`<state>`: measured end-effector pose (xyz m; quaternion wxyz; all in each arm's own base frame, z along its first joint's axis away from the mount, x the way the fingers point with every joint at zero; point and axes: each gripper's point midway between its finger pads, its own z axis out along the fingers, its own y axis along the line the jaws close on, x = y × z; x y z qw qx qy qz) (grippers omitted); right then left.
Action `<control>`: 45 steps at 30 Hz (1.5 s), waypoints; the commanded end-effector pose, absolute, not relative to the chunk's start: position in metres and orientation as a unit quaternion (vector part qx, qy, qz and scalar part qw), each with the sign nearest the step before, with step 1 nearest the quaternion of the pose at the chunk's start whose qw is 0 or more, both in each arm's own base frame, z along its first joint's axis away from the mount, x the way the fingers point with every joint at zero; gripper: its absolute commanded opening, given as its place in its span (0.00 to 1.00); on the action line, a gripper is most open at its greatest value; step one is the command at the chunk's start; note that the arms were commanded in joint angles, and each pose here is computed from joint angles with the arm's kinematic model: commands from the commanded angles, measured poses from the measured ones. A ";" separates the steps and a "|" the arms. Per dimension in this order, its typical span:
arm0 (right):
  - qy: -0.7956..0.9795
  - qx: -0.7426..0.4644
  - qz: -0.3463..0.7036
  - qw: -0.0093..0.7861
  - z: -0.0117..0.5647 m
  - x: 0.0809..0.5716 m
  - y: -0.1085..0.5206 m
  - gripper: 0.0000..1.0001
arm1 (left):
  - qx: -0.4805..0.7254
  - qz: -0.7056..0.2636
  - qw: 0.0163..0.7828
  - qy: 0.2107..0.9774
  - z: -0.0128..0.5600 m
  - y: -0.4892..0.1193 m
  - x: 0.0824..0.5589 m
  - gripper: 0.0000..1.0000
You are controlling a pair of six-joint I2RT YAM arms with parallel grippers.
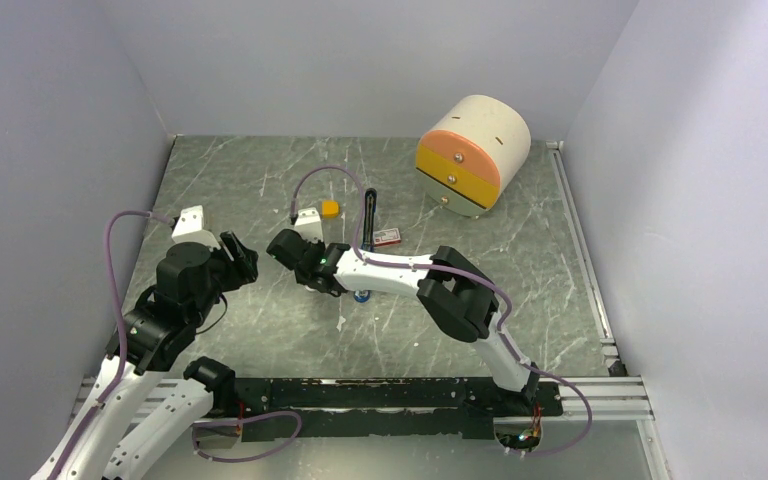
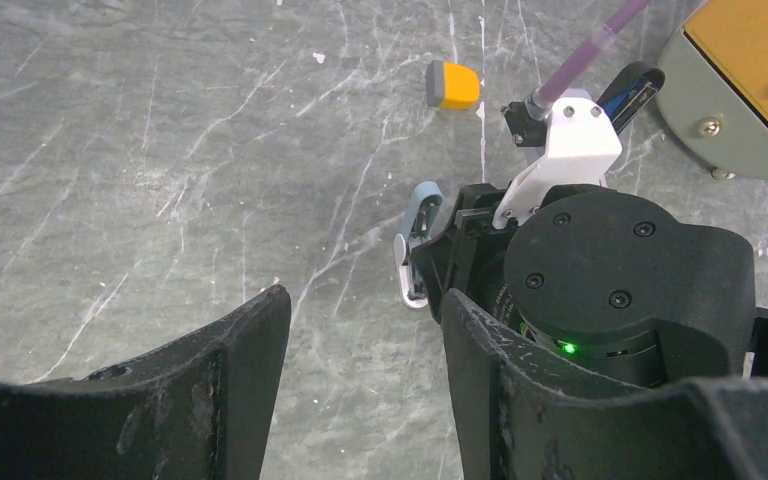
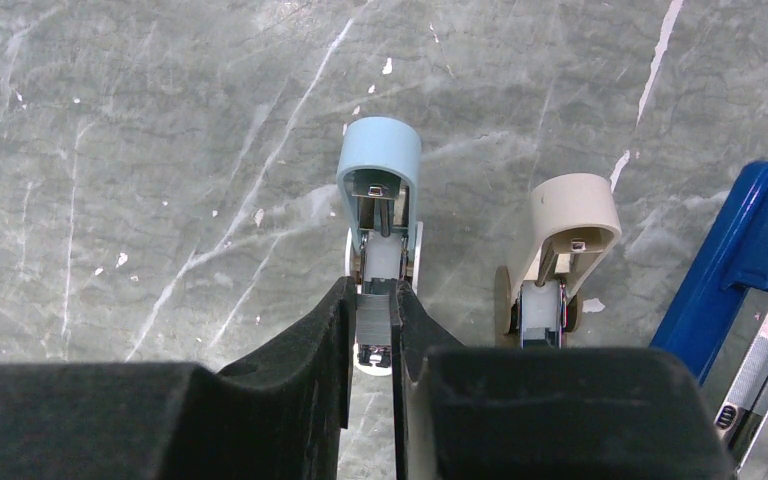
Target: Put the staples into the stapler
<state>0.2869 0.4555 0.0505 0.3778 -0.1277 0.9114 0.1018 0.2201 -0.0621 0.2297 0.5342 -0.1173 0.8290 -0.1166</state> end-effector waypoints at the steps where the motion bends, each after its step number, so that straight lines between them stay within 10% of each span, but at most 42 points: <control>1: 0.908 -0.121 0.098 0.389 0.046 0.290 0.458 0.19 | -0.120 -0.109 0.544 0.823 0.236 -0.058 0.220 0.63; 45: 0.895 -0.139 0.116 0.408 0.064 0.290 0.454 0.18 | -0.120 -0.108 0.542 0.825 0.235 -0.058 0.221 0.63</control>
